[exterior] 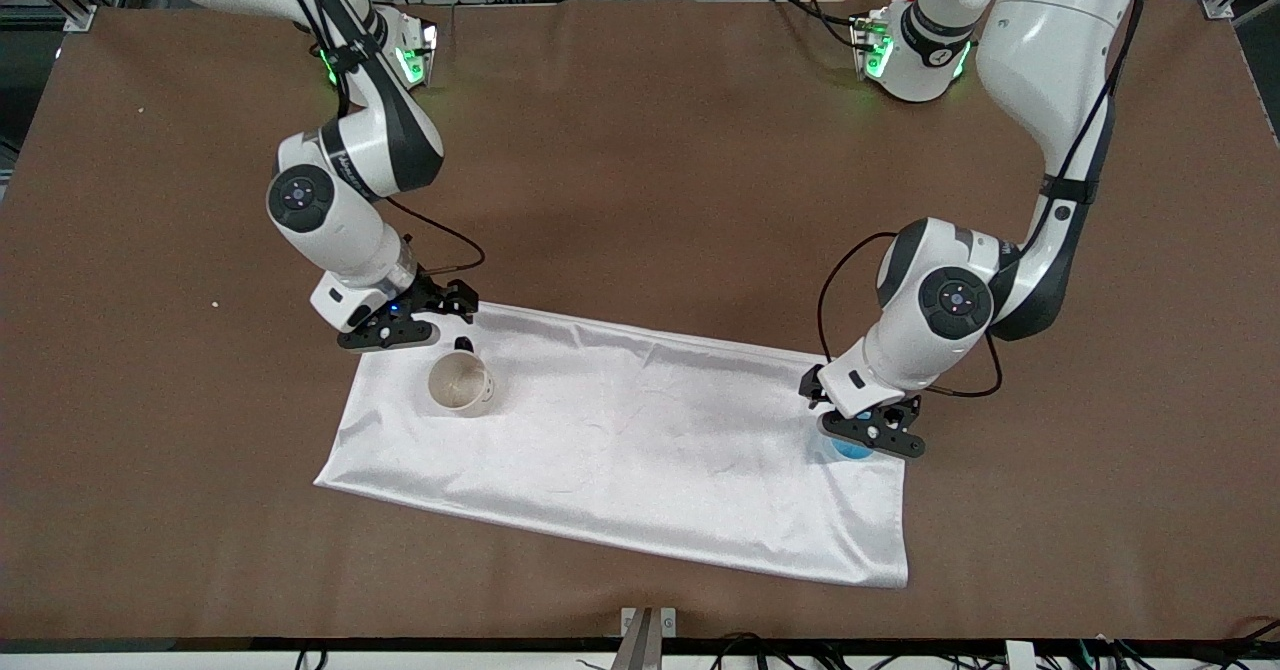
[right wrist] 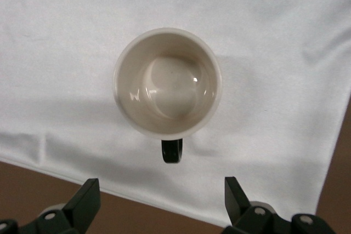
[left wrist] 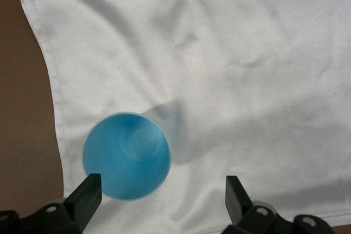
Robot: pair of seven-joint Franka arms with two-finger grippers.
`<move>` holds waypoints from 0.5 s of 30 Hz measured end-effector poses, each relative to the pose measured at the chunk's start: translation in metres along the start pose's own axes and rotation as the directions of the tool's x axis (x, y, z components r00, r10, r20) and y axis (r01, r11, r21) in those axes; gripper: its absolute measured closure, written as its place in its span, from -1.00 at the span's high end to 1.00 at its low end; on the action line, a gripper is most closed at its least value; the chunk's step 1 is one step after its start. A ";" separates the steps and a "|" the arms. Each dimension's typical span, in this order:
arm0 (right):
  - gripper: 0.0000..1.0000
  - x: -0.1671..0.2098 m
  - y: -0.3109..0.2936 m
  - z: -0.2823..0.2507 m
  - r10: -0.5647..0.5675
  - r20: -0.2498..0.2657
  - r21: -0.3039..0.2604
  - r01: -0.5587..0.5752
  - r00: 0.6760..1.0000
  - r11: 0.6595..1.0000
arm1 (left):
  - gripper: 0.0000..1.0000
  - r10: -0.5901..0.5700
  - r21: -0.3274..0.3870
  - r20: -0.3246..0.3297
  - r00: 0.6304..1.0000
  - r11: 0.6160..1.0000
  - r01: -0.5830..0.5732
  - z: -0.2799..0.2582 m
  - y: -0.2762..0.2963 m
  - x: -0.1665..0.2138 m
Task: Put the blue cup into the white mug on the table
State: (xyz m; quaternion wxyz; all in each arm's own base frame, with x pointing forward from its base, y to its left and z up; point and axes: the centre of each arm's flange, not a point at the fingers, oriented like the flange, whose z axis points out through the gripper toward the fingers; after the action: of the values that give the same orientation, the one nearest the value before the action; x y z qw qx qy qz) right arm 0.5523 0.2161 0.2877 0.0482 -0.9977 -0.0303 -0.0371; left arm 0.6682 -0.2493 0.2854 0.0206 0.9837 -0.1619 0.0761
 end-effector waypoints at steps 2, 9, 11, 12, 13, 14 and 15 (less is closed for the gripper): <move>1.00 0.000 -0.003 0.012 0.001 -0.006 0.004 -0.001 1.000 1.000 | 1.00 0.003 0.000 -0.009 1.000 1.000 -0.003 0.004 0.001 0.001; 1.00 -0.001 -0.003 0.035 0.006 -0.011 0.008 -0.006 1.000 1.000 | 1.00 0.034 0.018 -0.043 0.998 0.999 -0.034 0.014 0.004 0.003; 1.00 0.000 -0.003 0.037 0.007 -0.016 0.009 -0.007 1.000 1.000 | 1.00 0.044 0.023 -0.050 0.998 0.999 -0.042 0.018 0.005 0.003; 1.00 0.000 -0.002 0.038 0.008 -0.021 0.010 -0.008 1.000 1.000 | 1.00 0.047 0.024 -0.053 0.997 0.999 -0.046 0.020 0.006 0.003; 1.00 0.001 -0.002 0.039 0.009 -0.027 0.012 -0.009 1.000 1.000 | 1.00 0.051 0.024 -0.057 0.997 0.998 -0.049 0.022 0.007 0.003; 1.00 0.002 -0.002 0.040 0.010 -0.032 0.014 -0.009 0.999 1.000 | 1.00 0.053 0.024 -0.060 0.997 0.998 -0.051 0.024 0.008 0.003; 1.00 0.002 -0.002 0.042 0.010 -0.039 0.016 -0.010 0.999 1.000 | 1.00 0.055 0.023 -0.062 0.997 0.998 -0.054 0.026 0.009 0.003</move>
State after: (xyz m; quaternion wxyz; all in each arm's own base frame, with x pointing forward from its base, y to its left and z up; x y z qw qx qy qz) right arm 0.5574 0.2220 0.2465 0.0567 -0.9965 -0.0246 -0.0559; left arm 0.6717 -0.2607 0.2608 0.0132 0.9762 -0.1871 0.1092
